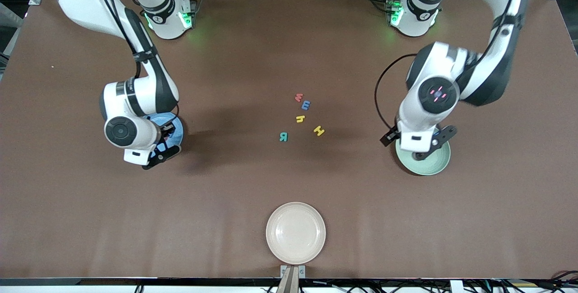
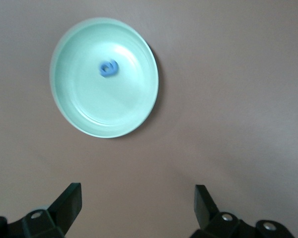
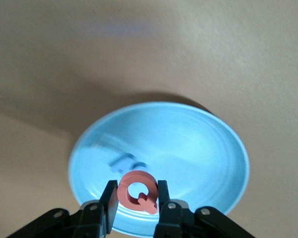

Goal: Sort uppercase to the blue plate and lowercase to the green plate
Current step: 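Move the pink Q onto the blue plate with the right gripper, then move both grippers back over the remaining letters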

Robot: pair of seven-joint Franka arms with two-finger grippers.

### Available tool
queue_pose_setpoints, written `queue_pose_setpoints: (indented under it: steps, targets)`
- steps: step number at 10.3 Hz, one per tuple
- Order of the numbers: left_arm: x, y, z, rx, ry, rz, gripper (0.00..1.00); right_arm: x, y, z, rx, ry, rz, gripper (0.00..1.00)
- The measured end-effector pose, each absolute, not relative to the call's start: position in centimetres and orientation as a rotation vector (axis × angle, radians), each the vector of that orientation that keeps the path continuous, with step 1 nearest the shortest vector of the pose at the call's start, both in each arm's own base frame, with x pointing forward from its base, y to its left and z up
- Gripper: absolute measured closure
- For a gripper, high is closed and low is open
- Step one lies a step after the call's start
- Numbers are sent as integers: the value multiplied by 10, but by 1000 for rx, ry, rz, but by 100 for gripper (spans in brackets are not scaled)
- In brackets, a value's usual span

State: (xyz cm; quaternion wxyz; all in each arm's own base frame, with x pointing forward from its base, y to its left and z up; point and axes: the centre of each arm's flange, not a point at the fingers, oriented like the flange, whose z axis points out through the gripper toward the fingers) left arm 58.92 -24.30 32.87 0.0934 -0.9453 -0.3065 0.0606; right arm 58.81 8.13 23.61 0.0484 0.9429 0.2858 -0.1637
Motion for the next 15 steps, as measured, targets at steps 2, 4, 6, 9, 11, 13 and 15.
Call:
queue_pose_setpoints:
  steps: [2, 4, 6, 9, 11, 13, 15]
  targets:
    - [590, -272, 251, -2812, -911, 194, 0, 589, 64, 228, 2863, 892, -513, 59]
    - [591, -305, 254, -2849, -931, 130, 0, 590, 64, 225, 2861, 894, -513, 30]
    - [569, -363, 274, -2859, -985, 72, 0, 590, 67, 226, 2876, 832, -507, 5]
    - [507, -437, 249, -2737, -1173, 66, 0, 584, 125, 232, 2911, 653, -473, 1]
    - [494, -451, 219, -2633, -1402, 114, 0, 569, 199, 241, 2944, 553, -423, 1]
    - [502, -453, 214, -2550, -1656, 125, 0, 556, 248, 249, 2975, 471, -383, 1]
    - [490, -472, 220, -2486, -1785, 113, 0, 548, 281, 254, 3042, 340, -320, 1]
